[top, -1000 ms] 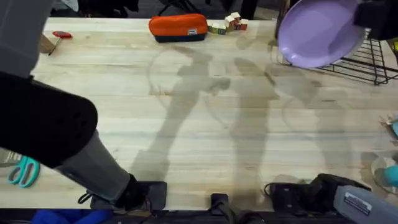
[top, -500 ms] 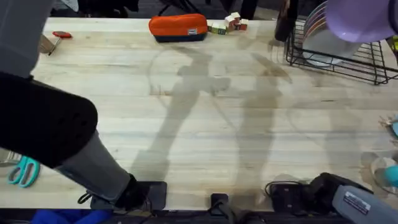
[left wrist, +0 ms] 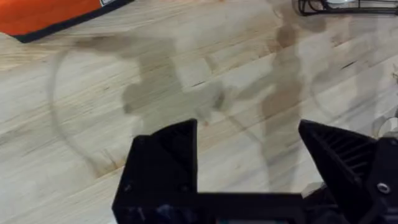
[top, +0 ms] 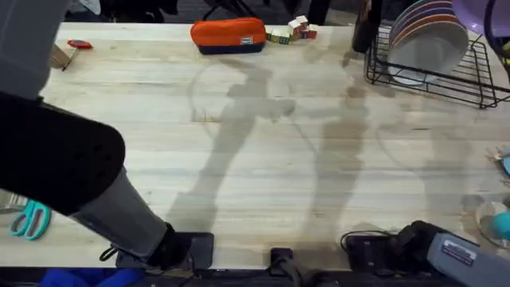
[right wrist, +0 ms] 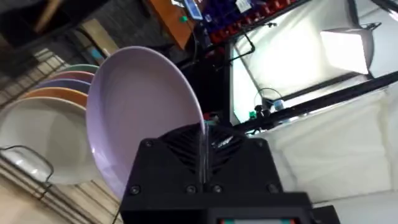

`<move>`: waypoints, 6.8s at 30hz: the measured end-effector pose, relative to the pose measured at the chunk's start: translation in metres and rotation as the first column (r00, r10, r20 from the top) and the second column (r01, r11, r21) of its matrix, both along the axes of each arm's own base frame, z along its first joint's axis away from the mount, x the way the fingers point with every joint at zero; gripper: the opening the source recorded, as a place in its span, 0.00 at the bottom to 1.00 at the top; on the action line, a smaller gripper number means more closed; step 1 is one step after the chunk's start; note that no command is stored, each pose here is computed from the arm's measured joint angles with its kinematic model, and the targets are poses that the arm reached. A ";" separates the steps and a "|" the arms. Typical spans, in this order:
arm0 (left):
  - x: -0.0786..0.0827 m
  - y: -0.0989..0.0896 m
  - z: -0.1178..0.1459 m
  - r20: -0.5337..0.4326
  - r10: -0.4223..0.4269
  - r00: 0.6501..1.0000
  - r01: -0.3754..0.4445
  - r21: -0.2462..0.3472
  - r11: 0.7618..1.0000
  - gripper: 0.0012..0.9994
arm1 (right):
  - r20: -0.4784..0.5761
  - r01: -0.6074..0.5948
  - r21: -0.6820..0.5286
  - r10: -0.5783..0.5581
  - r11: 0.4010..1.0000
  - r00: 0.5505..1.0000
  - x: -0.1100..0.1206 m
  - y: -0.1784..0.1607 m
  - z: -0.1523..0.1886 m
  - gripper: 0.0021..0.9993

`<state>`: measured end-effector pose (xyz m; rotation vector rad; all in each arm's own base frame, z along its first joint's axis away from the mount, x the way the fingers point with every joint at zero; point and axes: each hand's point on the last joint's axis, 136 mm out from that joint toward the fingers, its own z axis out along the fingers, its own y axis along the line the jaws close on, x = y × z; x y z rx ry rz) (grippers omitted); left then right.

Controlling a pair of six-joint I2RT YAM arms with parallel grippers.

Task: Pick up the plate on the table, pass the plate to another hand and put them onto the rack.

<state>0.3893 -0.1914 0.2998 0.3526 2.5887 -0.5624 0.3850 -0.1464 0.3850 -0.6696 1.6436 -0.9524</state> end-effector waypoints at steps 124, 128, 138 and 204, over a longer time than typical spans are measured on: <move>0.000 0.000 0.000 0.000 0.000 1.000 0.000 0.000 1.000 0.99 | -0.536 -0.534 -0.233 0.351 0.812 0.768 0.061 0.014 -0.197 0.18; 0.000 0.000 0.000 0.000 0.000 1.000 0.000 0.000 1.000 0.99 | -0.536 -0.535 -0.233 0.352 0.812 0.768 0.061 0.014 -0.197 0.23; 0.000 0.000 0.000 -0.001 0.000 1.000 0.000 0.000 1.000 0.99 | -0.535 -0.534 -0.234 0.351 0.812 0.768 0.061 0.014 -0.197 0.25; 0.025 0.061 -0.007 0.077 0.177 0.981 -0.189 0.189 0.964 0.99 | -0.245 0.043 0.814 0.274 0.579 0.930 -0.053 0.123 -0.084 0.99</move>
